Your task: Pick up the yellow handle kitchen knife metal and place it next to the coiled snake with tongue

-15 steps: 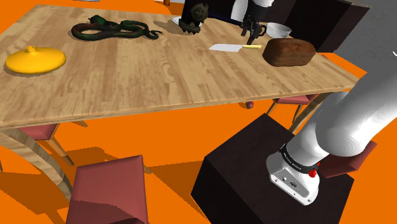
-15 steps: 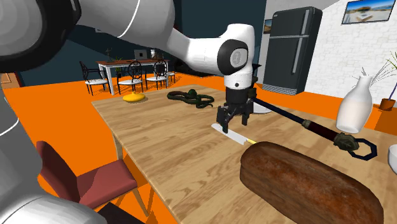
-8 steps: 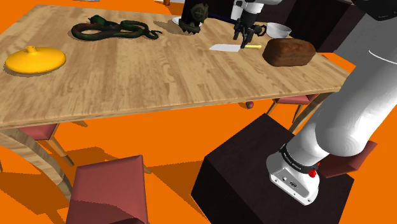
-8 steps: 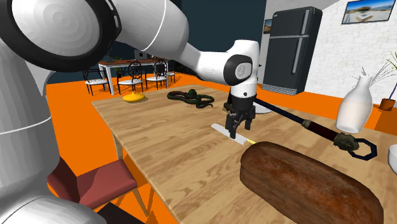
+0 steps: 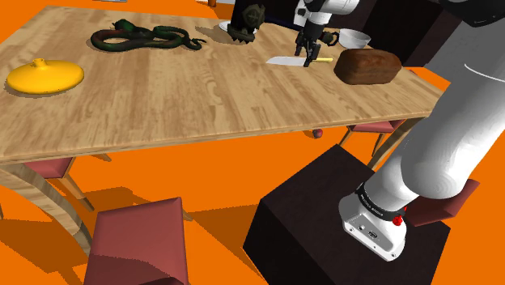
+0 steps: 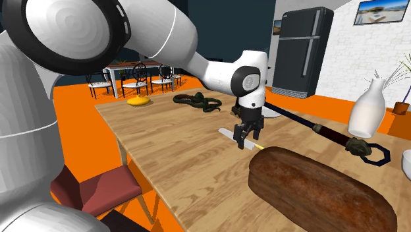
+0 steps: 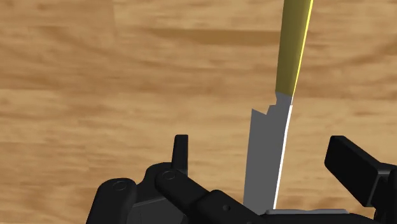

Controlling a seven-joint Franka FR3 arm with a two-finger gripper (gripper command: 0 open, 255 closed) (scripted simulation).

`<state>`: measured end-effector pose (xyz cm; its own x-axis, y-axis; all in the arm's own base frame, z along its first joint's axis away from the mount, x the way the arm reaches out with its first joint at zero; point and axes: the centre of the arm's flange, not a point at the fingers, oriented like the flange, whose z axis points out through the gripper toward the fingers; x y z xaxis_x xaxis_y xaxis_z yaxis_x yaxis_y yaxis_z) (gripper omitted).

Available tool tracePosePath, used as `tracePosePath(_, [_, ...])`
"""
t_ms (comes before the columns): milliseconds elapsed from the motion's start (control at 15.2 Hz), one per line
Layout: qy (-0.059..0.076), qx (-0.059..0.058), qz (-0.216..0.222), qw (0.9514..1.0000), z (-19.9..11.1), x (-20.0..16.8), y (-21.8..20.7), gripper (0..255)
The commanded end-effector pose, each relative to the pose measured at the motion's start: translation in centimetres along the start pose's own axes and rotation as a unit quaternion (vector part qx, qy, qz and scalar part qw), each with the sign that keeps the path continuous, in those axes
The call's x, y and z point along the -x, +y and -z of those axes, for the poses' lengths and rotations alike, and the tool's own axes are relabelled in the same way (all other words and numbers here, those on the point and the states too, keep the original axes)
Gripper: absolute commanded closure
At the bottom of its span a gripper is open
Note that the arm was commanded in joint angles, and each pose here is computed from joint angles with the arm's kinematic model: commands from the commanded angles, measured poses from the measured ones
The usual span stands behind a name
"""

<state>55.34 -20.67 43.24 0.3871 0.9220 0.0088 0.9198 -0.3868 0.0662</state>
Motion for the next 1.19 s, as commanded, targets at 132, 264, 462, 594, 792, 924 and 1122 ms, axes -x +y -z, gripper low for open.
tracePosePath(132, [0.0, 0.0, 0.0, 1.0, 0.0, 0.0, 0.0, 0])
tracePosePath(264, [0.0, 0.0, 0.0, 1.0, 0.0, 0.0, 0.0, 255])
tracePosePath(462, [0.0, 0.0, 0.0, 1.0, 0.0, 0.0, 0.0, 255])
tracePosePath(594, [0.0, 0.0, 0.0, 1.0, 0.0, 0.0, 0.0, 255])
tracePosePath(792, [0.0, 0.0, 0.0, 1.0, 0.0, 0.0, 0.0, 255])
tracePosePath(924, [0.0, 0.0, 0.0, 1.0, 1.0, 0.0, 0.1, 255])
tracePosePath(1122, [0.0, 0.0, 0.0, 1.0, 2.6, 0.0, 0.2, 255])
